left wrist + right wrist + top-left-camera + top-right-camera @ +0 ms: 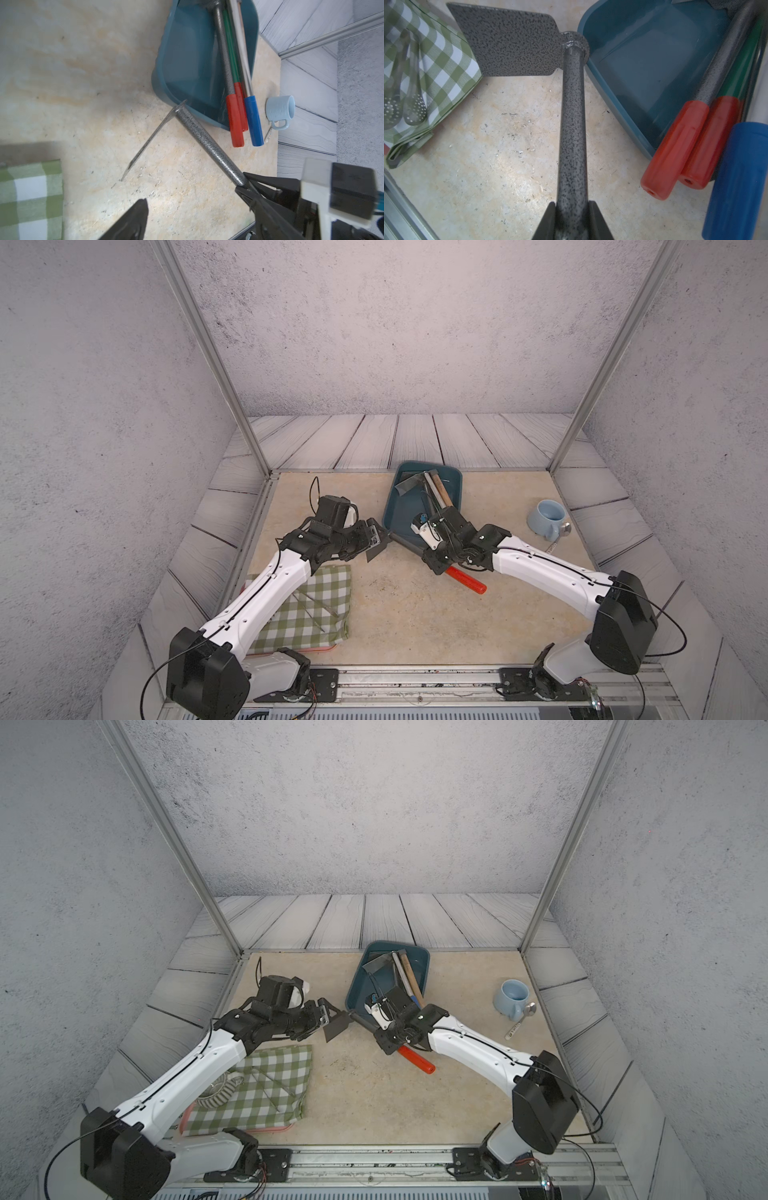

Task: Put the small hoe into the storage box
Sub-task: Pick up the hoe from the center of the board.

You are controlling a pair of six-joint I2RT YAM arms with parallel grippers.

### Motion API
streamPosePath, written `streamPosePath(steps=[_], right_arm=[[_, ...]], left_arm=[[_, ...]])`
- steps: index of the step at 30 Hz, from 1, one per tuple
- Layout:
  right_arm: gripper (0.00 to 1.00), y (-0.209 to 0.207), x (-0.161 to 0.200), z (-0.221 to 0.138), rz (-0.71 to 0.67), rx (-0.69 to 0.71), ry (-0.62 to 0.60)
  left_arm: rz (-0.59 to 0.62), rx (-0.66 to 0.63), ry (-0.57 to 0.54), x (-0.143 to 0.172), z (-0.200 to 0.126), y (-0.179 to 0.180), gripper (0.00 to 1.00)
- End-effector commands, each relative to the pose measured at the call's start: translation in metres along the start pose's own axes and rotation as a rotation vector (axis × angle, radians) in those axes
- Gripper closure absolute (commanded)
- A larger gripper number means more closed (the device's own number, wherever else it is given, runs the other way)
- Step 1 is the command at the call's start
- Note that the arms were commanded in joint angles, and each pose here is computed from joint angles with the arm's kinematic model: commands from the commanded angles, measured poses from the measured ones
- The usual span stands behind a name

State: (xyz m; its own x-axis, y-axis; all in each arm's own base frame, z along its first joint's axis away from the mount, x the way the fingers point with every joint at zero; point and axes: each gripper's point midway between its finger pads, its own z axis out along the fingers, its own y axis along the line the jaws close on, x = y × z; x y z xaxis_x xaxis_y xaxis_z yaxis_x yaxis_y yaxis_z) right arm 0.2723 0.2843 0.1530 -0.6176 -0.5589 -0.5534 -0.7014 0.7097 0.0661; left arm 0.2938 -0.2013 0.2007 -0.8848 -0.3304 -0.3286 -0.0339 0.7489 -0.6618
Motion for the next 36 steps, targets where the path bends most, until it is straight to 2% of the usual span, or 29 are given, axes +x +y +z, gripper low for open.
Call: streamPosePath(steps=[1, 9, 14, 22, 36], right_arm=[[1.0, 0.007, -0.017, -0.012, 0.001, -0.038, -0.083], [1.0, 0.011, -0.011, -0.005, 0.008, -0.067, -0.074], [1.0, 0.01, -0.017, -0.01, 0.01, -0.062, -0.09], [1.0, 0.011, -0.029, -0.015, 0.044, -0.062, -0.131], [1.0, 0.016, -0.053, -0.033, 0.039, -0.071, -0.197]], left_arm=[[-0.02, 0.014, -0.012, 0.002, -0.001, -0.001, 0.18], [-0.196, 0.141, 0.056, 0.015, 0.02, -0.009, 0.17], [-0.271, 0.176, 0.044, 0.018, 0.026, -0.004, 0.16], [-0.38, 0.272, 0.005, 0.011, 0.025, -0.02, 0.15], [-0.512, 0.334, 0.064, 0.022, 0.052, -0.025, 0.15]])
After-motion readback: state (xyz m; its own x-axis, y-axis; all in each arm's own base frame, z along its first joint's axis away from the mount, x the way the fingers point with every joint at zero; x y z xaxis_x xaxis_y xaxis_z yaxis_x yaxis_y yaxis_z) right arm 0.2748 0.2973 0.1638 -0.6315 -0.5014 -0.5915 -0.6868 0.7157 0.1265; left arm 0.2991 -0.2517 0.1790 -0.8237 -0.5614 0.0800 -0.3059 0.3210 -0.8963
